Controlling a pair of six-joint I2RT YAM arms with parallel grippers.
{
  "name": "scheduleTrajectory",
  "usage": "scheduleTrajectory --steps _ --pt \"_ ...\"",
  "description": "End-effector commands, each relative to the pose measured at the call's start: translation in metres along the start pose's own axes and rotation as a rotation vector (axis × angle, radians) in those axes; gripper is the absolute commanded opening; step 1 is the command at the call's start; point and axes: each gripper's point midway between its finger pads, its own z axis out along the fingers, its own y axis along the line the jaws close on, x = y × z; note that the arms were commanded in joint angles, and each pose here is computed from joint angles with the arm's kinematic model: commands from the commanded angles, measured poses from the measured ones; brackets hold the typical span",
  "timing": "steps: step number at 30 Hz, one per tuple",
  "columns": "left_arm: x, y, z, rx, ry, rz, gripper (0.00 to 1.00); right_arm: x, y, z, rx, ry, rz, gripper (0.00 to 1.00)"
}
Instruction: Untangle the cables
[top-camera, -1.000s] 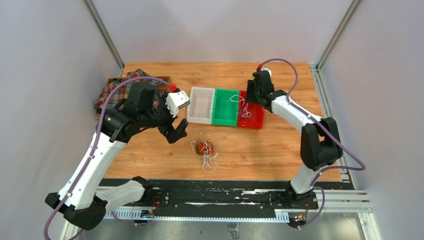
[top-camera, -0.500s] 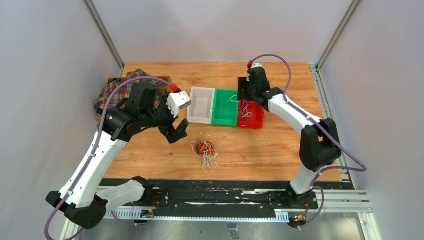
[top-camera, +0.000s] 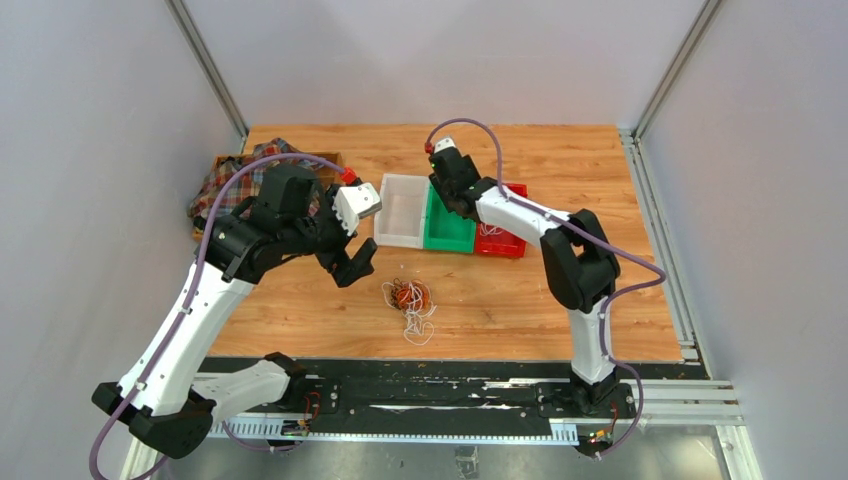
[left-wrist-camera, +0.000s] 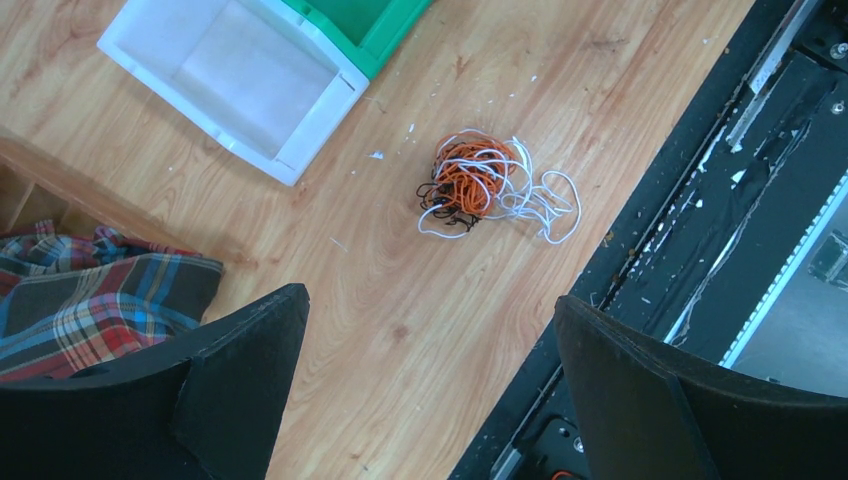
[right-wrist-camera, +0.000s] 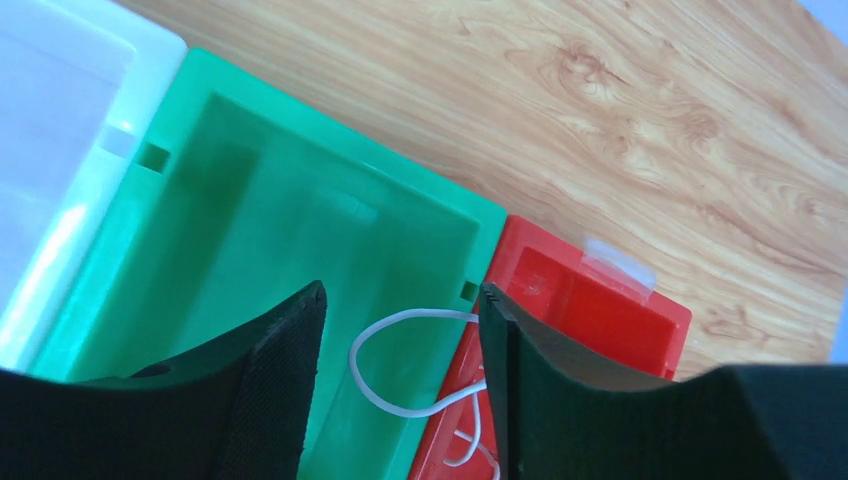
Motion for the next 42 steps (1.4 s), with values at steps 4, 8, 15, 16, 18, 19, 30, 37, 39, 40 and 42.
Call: scheduleTrajectory --steps 4,8,15,16,18,19,30,37,39,40,42 --pt "-0.006 0.000 -0.005 -0.004 -0.021 0.017 0.98 -0.014 -0.019 0.001 0.174 -0.020 -0.171 0.48" --pt "-0.007 -0.001 -0.007 -0.002 -0.026 0.018 0.98 -0.010 -0.017 0.002 0.186 -0.014 -0.196 0.34" --pt "-0.003 -0.002 -0.004 0.001 -0.015 0.013 0.98 -0.022 -0.028 -0.015 0.210 -0.062 -0.122 0.01" --pt "-0.003 -0.002 -0.004 0.001 -0.015 0.014 0.98 -0.024 -0.032 -0.018 0.212 -0.070 -0.098 0.01" --pt "-0.003 -0.002 -0.004 0.002 -0.015 0.014 0.98 -0.029 -0.044 -0.028 0.215 -0.091 -0.029 0.01" --pt "-0.003 -0.002 -0.004 0.004 -0.014 0.013 0.98 -0.028 -0.049 -0.032 0.210 -0.096 0.004 0.01" --pt "0.013 -0.002 0.008 0.021 0.035 0.012 0.98 0.036 -0.058 -0.019 -0.010 0.018 0.339 0.07" --pt "0.014 0.001 0.009 0.012 0.044 0.023 0.98 0.073 -0.044 0.002 -0.054 0.115 0.359 0.06" --pt "0.016 0.001 0.010 0.012 0.052 0.023 0.98 0.077 -0.039 0.006 -0.066 0.130 0.358 0.06" --pt "0.018 0.002 0.011 0.011 0.057 0.024 0.98 0.078 -0.038 0.009 -0.068 0.136 0.358 0.06" --pt "0.022 0.003 0.014 0.012 0.071 0.026 0.98 0.081 -0.036 0.012 -0.067 0.146 0.354 0.06"
